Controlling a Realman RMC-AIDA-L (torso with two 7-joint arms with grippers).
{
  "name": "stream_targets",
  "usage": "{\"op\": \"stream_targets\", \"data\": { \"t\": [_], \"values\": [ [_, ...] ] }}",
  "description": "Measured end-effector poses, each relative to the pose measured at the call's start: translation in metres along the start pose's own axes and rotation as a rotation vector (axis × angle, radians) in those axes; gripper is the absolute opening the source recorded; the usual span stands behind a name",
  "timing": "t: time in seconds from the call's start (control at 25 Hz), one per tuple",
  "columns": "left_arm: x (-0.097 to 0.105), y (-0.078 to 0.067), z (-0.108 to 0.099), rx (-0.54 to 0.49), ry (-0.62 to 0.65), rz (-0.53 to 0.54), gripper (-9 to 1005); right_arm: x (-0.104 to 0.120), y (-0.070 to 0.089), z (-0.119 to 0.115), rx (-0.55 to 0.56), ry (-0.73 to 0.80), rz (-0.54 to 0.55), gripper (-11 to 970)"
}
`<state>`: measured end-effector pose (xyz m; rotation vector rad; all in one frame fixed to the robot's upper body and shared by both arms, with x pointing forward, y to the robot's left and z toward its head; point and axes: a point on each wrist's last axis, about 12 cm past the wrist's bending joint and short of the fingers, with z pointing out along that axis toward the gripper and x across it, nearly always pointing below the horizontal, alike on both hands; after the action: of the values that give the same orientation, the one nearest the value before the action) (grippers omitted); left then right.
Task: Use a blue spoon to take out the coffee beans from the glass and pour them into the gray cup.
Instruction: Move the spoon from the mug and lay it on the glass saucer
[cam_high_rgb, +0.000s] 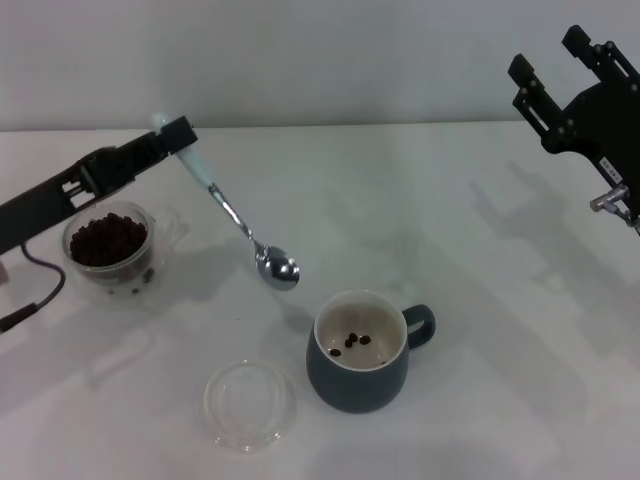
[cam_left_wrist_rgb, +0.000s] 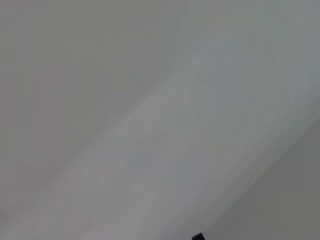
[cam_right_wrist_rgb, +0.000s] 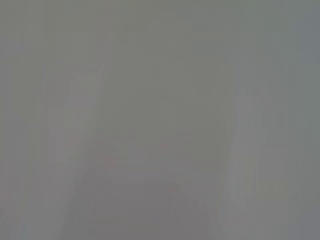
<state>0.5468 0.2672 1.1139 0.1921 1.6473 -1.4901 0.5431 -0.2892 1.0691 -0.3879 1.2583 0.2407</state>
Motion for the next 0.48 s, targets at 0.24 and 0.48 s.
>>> {"op": "stream_targets", "data": {
  "t": [0.24,0.48],
  "values": [
    [0.008,0.0,-0.016,-0.007,-0.001,-0.016,141,0.001,0.001,-0.003,-0.005,0.003,0.003,681],
    [0.02,0.0,-0.034,-0.038,-0.009,-0.005,146,0.0,0.004,-0.004,-0.024,-0.007,0.003,681]
  ]
}}
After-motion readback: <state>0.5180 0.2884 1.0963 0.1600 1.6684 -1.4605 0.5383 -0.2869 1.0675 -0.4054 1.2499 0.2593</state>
